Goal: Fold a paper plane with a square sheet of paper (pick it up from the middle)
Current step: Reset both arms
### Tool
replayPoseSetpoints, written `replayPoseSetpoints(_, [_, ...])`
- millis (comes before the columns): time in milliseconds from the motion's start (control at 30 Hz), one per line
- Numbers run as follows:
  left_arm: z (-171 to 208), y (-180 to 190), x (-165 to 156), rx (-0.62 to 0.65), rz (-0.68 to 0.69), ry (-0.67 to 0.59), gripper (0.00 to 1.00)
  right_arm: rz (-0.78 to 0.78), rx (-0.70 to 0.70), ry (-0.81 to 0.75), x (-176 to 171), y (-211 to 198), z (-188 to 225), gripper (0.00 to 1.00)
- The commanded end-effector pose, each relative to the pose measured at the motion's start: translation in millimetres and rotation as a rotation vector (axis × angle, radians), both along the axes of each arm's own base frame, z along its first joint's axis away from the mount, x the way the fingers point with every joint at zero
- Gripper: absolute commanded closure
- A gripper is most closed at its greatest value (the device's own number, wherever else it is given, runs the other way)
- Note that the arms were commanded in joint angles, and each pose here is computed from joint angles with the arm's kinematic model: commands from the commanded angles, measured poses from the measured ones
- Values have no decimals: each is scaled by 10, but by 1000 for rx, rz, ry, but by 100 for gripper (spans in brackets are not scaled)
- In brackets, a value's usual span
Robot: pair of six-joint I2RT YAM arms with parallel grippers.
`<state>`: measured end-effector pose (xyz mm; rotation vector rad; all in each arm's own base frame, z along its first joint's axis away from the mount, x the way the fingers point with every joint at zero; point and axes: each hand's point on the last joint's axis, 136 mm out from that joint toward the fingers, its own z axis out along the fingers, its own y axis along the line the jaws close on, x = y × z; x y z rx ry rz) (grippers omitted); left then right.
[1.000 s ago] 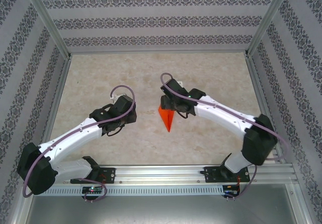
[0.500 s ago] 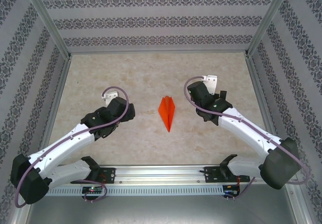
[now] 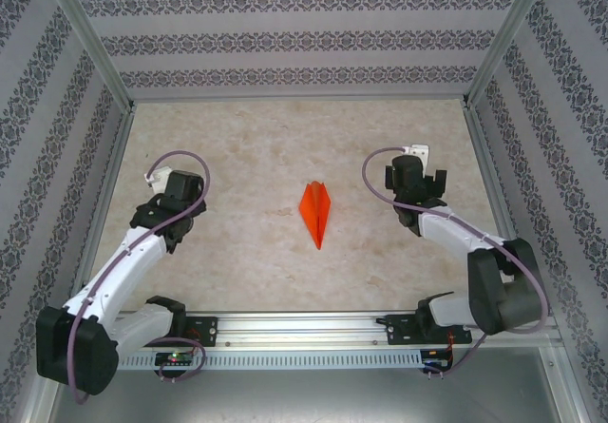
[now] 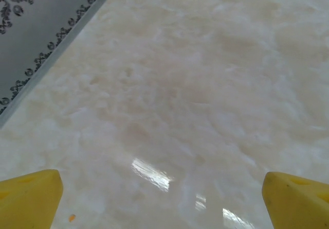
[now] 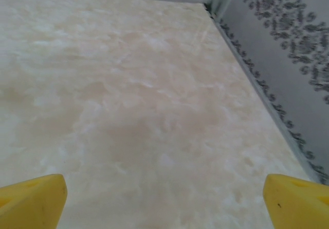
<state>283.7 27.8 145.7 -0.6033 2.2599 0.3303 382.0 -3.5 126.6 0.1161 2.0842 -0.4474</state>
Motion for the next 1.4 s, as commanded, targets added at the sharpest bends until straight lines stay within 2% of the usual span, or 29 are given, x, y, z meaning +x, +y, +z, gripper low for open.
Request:
replayPoseSetpoints(0, [44, 109, 170, 15, -6, -56, 0, 150, 29, -162, 239, 174, 91, 2])
replayPoseSetpoints(67, [87, 166, 236, 58, -5, -87, 0, 196, 17, -130, 238, 220, 62, 3])
replayPoseSetpoints(133, [80, 210, 299, 108, -14, -115, 0, 240, -2, -191, 190, 238, 121, 2])
replayPoseSetpoints(200, [77, 196, 408, 148, -52, -162, 0, 196, 19, -291, 132, 79, 178, 2])
replayPoseSetpoints(300, [30, 115, 547, 171, -126, -221, 0, 140, 197, -329, 180, -274, 53, 2])
replayPoseSetpoints(333, [1, 96, 578, 182, -147, -231, 0, 174, 203, -361, 180, -236, 21, 2])
replayPoseSetpoints(400, [-44, 101, 625, 208, -154, -252, 0, 201, 157, -307, 176, -123, -21, 2])
replayPoseSetpoints(567, [-135, -24, 845, 257, -256, -296, 0, 168, 175, -307, 181, -207, -8, 2])
replayPoseSetpoints(700, [-113, -184, 1001, 198, -326, -425, 0, 127, 164, -327, 166, -255, 9, 2])
replayPoseSetpoints(800, [-143, -285, 1133, 213, -401, -423, 0, 126, 163, -324, 166, -256, 6, 2])
replayPoseSetpoints(933, [-380, -325, 1176, 171, -454, -440, 0, 125, 165, -325, 167, -260, 5, 2])
replayPoseSetpoints(1367, [-403, -308, 1187, 155, -462, -432, 0, 127, 166, -325, 161, -257, 4, 2])
